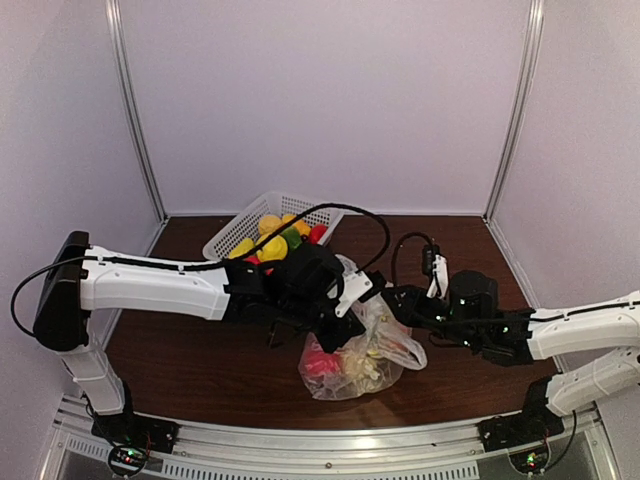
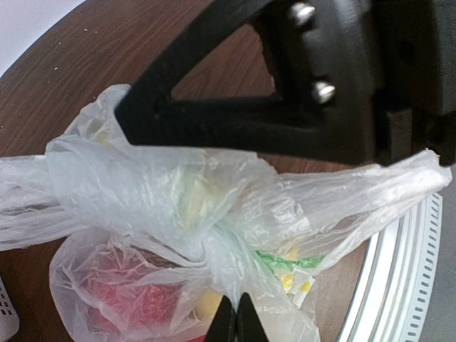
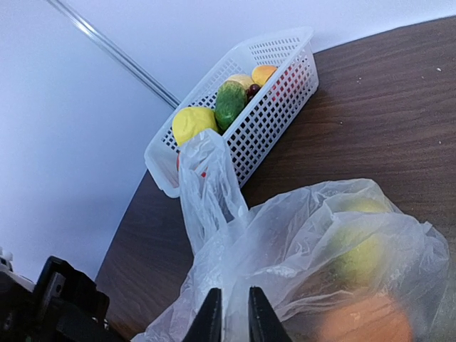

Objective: Untie the knot of the plastic bag and take out the fruit
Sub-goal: Adjust the takeout bag at the center of the board.

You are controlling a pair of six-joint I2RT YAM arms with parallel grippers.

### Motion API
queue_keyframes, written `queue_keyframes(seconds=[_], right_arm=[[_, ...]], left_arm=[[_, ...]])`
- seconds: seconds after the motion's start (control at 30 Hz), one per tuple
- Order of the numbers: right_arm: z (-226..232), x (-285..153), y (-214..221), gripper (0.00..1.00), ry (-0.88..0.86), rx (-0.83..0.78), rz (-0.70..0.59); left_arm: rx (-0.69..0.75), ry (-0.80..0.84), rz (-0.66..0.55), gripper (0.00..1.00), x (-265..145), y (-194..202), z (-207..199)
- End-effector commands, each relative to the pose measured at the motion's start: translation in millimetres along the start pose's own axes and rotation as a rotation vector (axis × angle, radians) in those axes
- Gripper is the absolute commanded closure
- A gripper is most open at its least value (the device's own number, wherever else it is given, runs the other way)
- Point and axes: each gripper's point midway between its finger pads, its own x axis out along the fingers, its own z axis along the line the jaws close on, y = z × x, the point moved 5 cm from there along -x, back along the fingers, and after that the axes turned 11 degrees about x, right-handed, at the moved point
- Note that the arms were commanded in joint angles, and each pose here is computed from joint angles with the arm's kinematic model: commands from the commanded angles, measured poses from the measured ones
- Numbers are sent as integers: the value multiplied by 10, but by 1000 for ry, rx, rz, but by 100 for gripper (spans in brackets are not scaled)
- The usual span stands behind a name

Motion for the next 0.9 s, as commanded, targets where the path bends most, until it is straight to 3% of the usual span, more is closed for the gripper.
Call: queue_keyframes(seconds=[0.0, 0.13, 0.2, 0.4, 0.6, 0.87], right_arm=[[-4, -178, -97, 71, 26, -84, -28], [73, -332, -156, 52, -10, -148, -24], [88, -389, -154, 49, -24, -170, -11], [100, -413, -43, 51, -55, -206, 60], [125, -310, 77, 47, -74, -218, 122], [117, -163, 207, 59, -68, -226, 160]], left_arm=[[-6, -28, -15, 100, -81, -33, 50], [-13, -21, -21, 100, -115, -30, 39], [-14, -19, -23, 100, -128, -32, 39], [-14, -17, -24, 100, -133, -30, 35], [-14, -17, -25, 100, -132, -30, 33], [-14, -14, -26, 100, -135, -30, 29]])
